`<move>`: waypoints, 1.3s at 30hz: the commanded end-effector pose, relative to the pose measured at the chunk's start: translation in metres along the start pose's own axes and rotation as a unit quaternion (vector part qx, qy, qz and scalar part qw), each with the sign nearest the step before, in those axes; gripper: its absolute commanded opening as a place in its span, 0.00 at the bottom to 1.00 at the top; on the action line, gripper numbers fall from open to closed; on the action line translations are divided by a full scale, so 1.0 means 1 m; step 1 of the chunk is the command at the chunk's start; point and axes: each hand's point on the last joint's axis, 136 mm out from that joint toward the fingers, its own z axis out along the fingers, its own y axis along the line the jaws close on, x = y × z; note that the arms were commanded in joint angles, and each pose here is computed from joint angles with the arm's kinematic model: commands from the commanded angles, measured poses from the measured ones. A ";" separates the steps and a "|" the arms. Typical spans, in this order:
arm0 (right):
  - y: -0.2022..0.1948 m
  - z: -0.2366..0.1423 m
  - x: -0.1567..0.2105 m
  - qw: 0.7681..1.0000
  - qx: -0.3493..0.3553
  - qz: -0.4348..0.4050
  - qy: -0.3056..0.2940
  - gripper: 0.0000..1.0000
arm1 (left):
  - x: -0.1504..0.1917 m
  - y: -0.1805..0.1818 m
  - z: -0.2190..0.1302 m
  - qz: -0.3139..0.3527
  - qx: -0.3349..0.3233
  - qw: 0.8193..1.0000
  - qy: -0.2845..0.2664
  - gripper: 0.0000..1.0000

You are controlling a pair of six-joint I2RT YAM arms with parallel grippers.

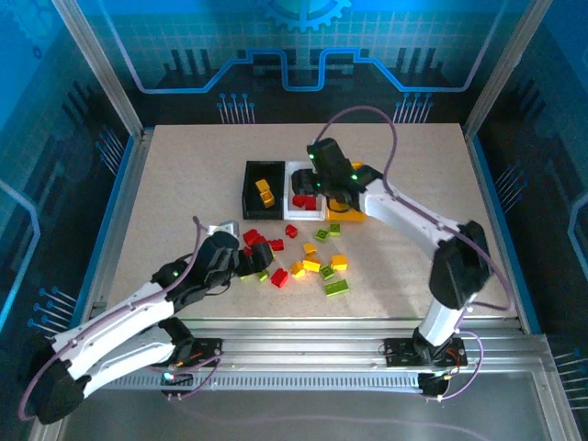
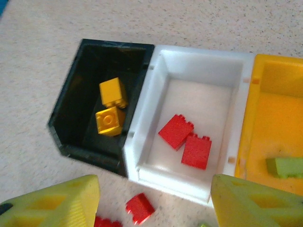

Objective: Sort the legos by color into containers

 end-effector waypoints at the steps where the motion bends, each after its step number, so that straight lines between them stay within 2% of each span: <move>1: 0.000 -0.010 0.033 1.000 -0.013 0.006 0.014 0.65 | 0.010 -0.002 0.006 0.046 -0.023 0.998 0.048 0.92; 8: -0.022 -0.022 0.082 0.999 -0.009 0.025 0.030 0.65 | 0.016 0.008 0.047 0.101 -0.088 0.987 0.087 0.78; 14: -0.035 -0.030 0.097 0.999 -0.001 0.033 0.029 0.65 | 0.010 0.000 0.080 0.117 -0.104 0.984 0.089 0.71; 19: -0.042 -0.039 0.101 0.999 -0.002 0.040 0.018 0.65 | 0.008 0.012 0.102 0.100 -0.137 0.981 0.092 0.62; 27: -0.052 -0.043 0.110 0.999 0.006 0.044 0.022 0.66 | 0.012 0.024 0.122 0.093 -0.158 0.979 0.095 0.58; 34: -0.056 -0.047 0.109 0.999 0.007 0.048 0.018 0.66 | 0.017 0.031 0.128 0.087 -0.164 0.977 0.101 0.40; 39: -0.058 -0.050 0.107 0.999 0.010 0.052 0.014 0.66 | 0.017 0.030 0.121 0.084 -0.160 0.978 0.100 0.32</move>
